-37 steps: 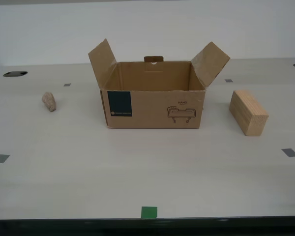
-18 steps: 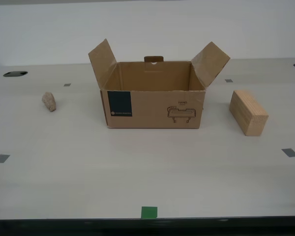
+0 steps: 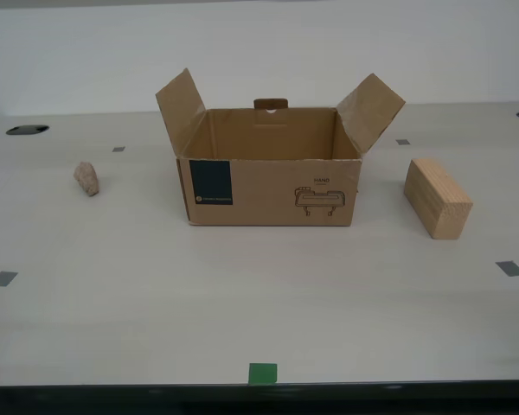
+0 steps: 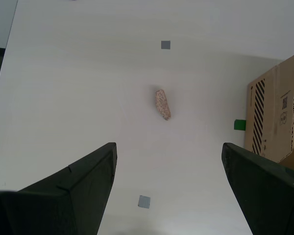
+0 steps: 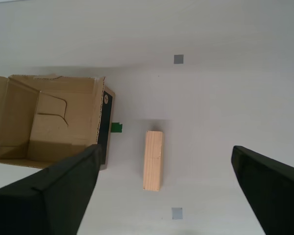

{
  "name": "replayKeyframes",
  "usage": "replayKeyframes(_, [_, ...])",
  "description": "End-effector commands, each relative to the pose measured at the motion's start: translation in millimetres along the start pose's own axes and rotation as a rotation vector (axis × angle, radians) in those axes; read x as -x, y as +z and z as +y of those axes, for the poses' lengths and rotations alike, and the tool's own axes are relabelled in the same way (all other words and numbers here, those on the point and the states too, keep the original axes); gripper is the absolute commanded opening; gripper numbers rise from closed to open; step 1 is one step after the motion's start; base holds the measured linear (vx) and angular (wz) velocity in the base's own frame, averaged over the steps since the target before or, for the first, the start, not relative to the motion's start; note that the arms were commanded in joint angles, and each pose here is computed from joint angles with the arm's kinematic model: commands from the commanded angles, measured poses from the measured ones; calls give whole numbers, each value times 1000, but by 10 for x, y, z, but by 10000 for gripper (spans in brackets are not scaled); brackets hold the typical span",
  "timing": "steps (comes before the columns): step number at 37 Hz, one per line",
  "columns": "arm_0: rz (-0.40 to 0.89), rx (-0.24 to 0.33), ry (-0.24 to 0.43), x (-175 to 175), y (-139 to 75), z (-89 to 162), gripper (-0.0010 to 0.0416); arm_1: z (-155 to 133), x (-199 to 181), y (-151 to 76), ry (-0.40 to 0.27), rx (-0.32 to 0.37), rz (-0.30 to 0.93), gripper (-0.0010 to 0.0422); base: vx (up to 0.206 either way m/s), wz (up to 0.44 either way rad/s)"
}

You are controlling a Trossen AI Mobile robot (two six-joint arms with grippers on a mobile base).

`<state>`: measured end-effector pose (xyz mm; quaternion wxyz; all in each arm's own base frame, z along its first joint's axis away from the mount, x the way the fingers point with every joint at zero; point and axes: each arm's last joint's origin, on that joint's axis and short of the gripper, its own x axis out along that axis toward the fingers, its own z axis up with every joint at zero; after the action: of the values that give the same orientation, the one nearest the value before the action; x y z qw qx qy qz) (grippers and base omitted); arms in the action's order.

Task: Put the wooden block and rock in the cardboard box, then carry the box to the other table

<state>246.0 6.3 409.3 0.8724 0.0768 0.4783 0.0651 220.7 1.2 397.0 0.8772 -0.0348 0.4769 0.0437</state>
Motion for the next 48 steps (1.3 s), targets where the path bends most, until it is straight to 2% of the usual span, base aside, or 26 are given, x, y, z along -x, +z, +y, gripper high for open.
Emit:
replayKeyframes(1, [0,-4,-3,-1,2,-2,403,0,2,0,2,2,1,291,0,0])
replayKeyframes(6, [2,-36,5,-1,0,1,372,0,2,1,2,2,0,291,0,0])
replayKeyframes(11, [5,-83,24,-1,0,6,384,-1,2,3,1,11,-2,291,0,0])
replayKeyframes(14, [5,-86,27,-1,0,7,405,-1,2,5,1,14,-4,291,0,0])
replayKeyframes(18, [7,-111,27,-5,-3,6,392,0,2,7,1,14,-7,291,0,0])
replayKeyframes(35, [6,-112,32,-3,-4,8,392,-8,-45,52,-1,43,-19,291,0,0])
replayKeyframes(48, [-99,-95,46,-2,100,16,391,-35,-396,165,13,39,89,291,0,0])
